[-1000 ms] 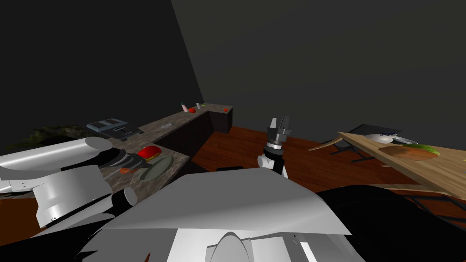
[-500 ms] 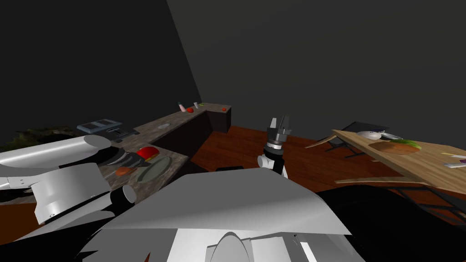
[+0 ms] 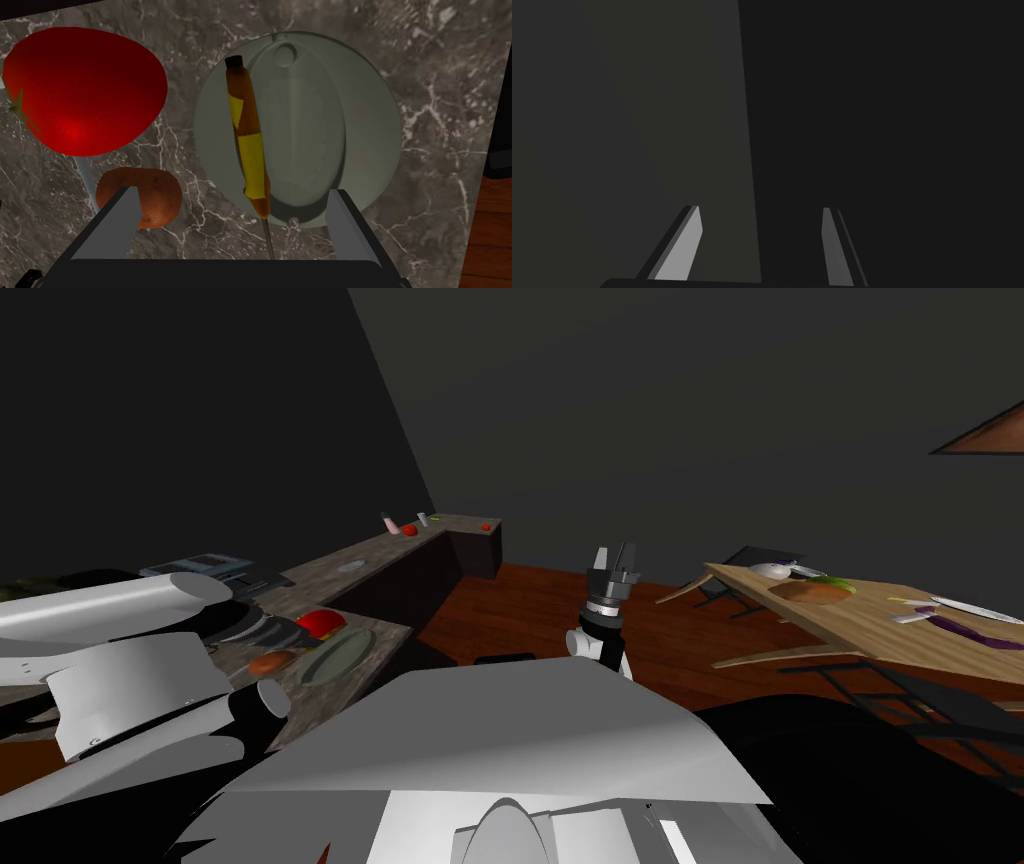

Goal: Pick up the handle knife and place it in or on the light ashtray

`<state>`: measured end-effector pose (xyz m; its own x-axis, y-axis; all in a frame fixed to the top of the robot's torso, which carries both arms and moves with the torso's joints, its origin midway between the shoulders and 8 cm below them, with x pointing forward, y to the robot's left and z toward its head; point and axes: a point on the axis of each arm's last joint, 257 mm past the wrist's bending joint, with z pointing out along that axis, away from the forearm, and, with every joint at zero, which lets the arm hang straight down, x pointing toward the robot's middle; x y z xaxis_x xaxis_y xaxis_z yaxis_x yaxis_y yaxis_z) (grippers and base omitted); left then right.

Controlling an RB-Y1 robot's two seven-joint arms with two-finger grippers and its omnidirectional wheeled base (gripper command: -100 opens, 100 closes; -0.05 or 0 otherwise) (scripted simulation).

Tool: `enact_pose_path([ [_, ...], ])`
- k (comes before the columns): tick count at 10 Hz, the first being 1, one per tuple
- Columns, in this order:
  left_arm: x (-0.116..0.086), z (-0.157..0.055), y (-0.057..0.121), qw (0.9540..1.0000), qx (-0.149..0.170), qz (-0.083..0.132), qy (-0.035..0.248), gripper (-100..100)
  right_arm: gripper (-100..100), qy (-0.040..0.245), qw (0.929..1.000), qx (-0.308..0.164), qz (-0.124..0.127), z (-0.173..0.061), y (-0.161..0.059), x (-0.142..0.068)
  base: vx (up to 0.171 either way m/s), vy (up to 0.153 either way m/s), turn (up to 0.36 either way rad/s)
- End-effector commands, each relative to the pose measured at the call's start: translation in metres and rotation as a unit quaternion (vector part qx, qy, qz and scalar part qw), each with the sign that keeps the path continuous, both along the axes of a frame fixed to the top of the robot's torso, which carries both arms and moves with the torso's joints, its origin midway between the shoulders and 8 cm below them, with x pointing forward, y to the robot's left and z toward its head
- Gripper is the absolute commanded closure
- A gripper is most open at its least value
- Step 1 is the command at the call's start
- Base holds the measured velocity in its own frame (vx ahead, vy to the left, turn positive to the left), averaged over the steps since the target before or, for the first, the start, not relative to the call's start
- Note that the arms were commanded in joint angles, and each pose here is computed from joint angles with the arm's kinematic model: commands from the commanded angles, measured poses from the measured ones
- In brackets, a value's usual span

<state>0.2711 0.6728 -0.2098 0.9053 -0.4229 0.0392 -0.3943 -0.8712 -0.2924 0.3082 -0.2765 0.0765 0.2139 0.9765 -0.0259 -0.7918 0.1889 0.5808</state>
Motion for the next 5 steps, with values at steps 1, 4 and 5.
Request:
enact_pose_path([
  [1,0.0,-0.003,0.003,0.9999,-0.006,0.008,0.004,-100,0,0.0,1.0,0.0,0.0,0.0,0.0,0.0,-0.068,-0.008,-0.086],
  [4,0.011,0.018,0.022,0.9997,0.007,0.024,-0.005,-100,0,0.0,1.0,0.0,0.0,0.0,0.0,0.0,-0.096,-0.021,-0.116],
  [5,0.006,0.01,0.021,0.9995,-0.004,0.03,0.002,-100,0,0.0,1.0,0.0,0.0,0.0,0.0,0.0,-0.083,-0.015,-0.083],
])
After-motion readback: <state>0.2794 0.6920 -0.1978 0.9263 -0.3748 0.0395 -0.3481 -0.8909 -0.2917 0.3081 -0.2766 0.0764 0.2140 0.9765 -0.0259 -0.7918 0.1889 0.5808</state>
